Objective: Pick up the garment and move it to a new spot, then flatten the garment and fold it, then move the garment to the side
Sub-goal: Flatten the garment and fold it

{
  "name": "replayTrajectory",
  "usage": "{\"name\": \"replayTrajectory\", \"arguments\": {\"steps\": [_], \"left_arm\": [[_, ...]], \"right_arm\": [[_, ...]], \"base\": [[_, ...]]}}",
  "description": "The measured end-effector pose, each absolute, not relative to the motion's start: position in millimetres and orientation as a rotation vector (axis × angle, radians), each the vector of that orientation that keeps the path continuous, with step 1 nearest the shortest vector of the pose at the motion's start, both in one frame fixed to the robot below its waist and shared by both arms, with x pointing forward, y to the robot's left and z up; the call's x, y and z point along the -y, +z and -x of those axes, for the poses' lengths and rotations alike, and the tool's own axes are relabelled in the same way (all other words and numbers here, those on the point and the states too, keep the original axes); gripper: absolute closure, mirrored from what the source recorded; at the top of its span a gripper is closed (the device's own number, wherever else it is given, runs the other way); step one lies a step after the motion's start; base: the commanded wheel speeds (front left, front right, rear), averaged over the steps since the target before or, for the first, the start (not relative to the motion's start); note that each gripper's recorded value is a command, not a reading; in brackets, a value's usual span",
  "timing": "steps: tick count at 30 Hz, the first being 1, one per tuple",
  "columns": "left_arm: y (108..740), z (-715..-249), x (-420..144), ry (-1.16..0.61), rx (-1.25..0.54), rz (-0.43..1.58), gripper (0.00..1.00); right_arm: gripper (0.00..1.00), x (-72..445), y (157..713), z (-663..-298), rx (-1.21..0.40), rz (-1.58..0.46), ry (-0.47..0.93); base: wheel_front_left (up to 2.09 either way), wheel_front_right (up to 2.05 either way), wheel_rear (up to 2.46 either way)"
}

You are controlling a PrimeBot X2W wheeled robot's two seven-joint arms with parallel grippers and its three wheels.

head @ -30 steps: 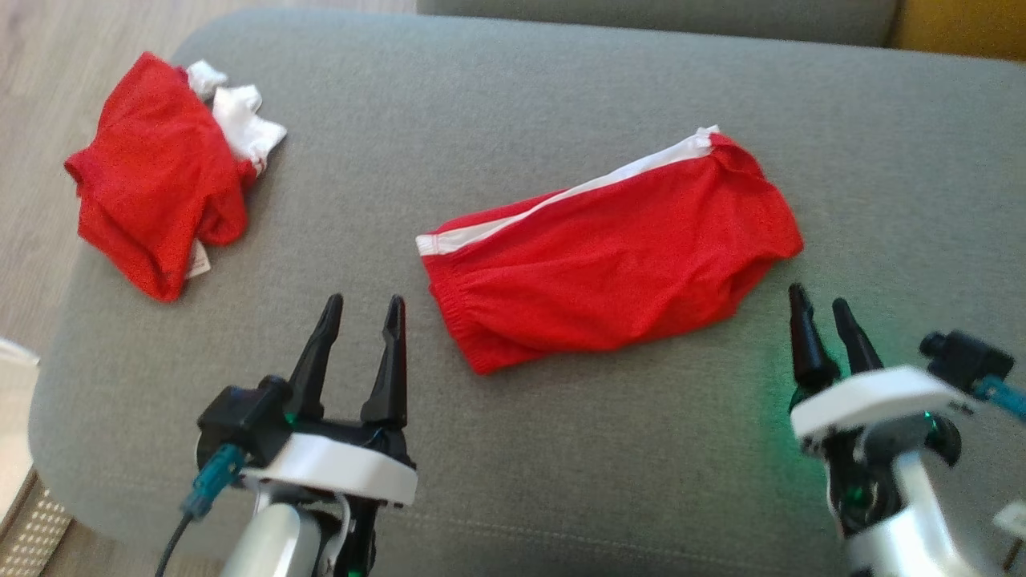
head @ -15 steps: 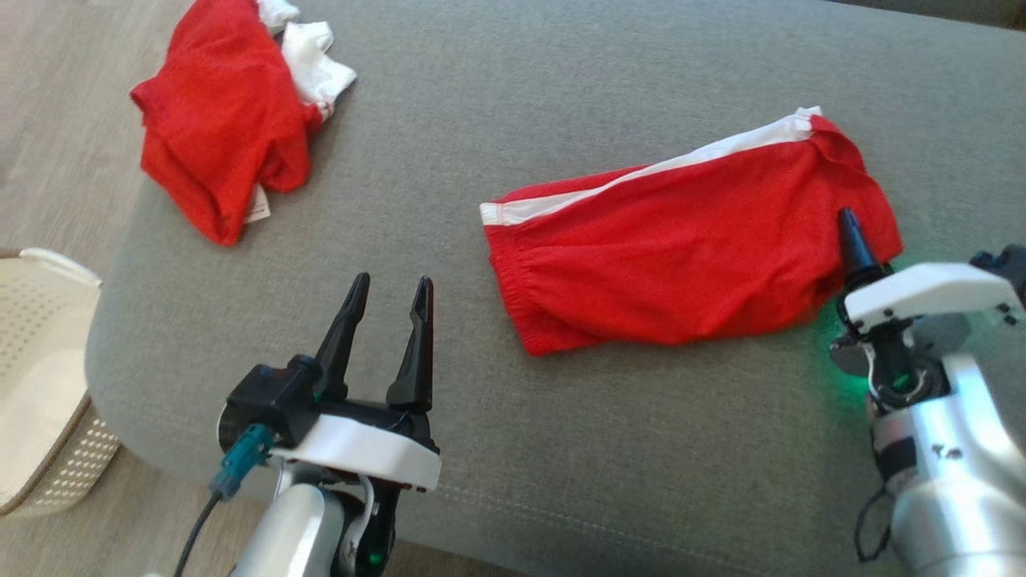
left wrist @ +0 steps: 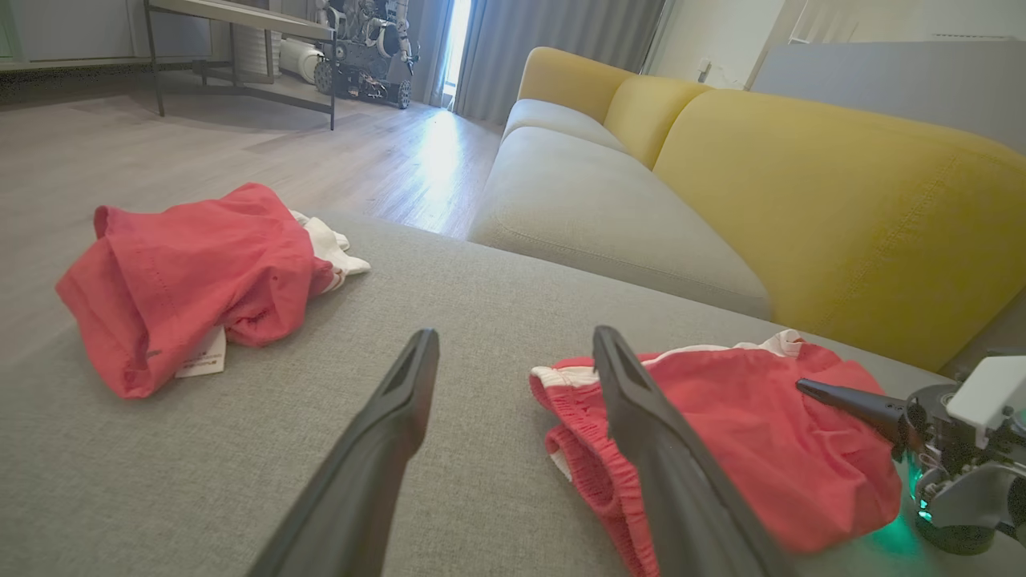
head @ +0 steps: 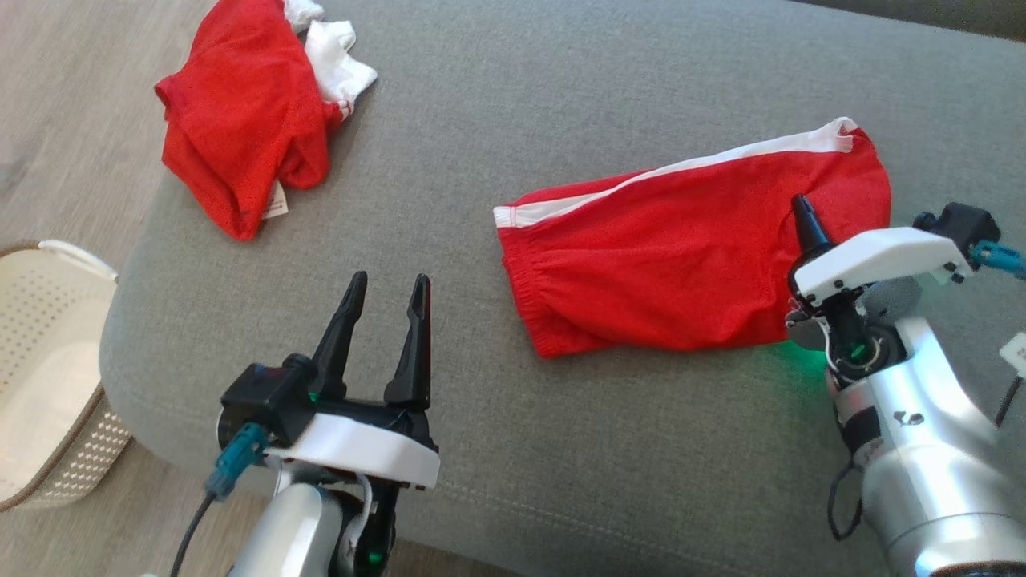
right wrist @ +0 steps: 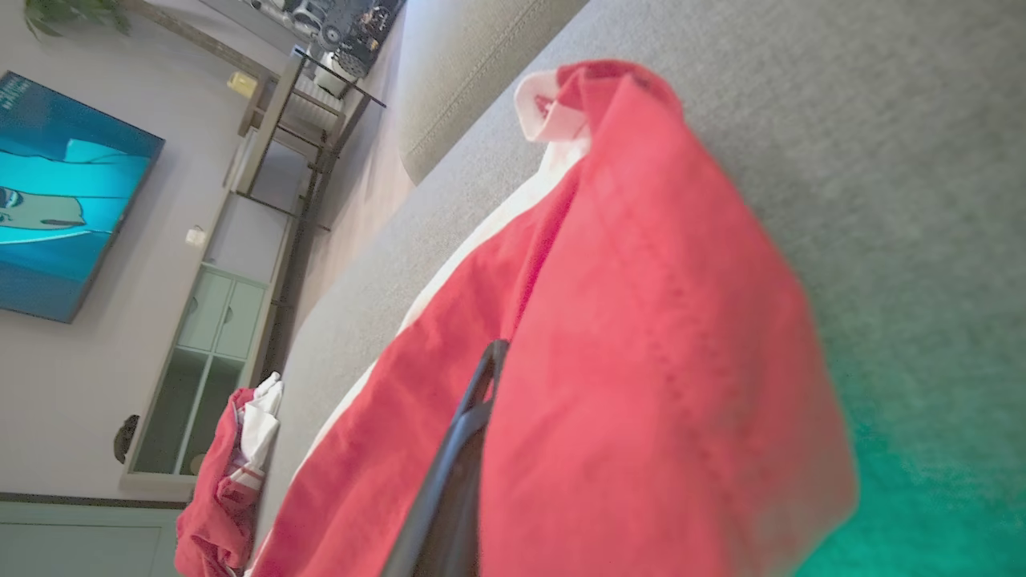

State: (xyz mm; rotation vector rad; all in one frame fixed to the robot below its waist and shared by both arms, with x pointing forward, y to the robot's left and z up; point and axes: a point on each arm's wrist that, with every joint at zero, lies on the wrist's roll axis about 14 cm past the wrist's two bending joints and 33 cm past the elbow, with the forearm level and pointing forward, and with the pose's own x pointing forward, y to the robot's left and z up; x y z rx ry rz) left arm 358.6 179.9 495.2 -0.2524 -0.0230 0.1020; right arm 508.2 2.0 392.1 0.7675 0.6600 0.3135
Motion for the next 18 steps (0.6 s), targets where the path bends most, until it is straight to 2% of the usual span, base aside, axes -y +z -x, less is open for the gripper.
{"name": "replayTrajectory", "arguments": {"steps": [10, 18], "left_arm": [[509, -362, -165, 0.048, 0.065, 0.266, 0.0], [516, -369, -145, -0.021, 0.083, 0.271, 0.0]], "right_arm": [[1.0, 54, 401, -500, -0.493, -0.835, 0.125], [1.0, 146, 399, -483, -0.322, -0.775, -0.117]], "base": [[0.0, 0.0, 0.0], [0.0, 0.0, 0.0]]}}
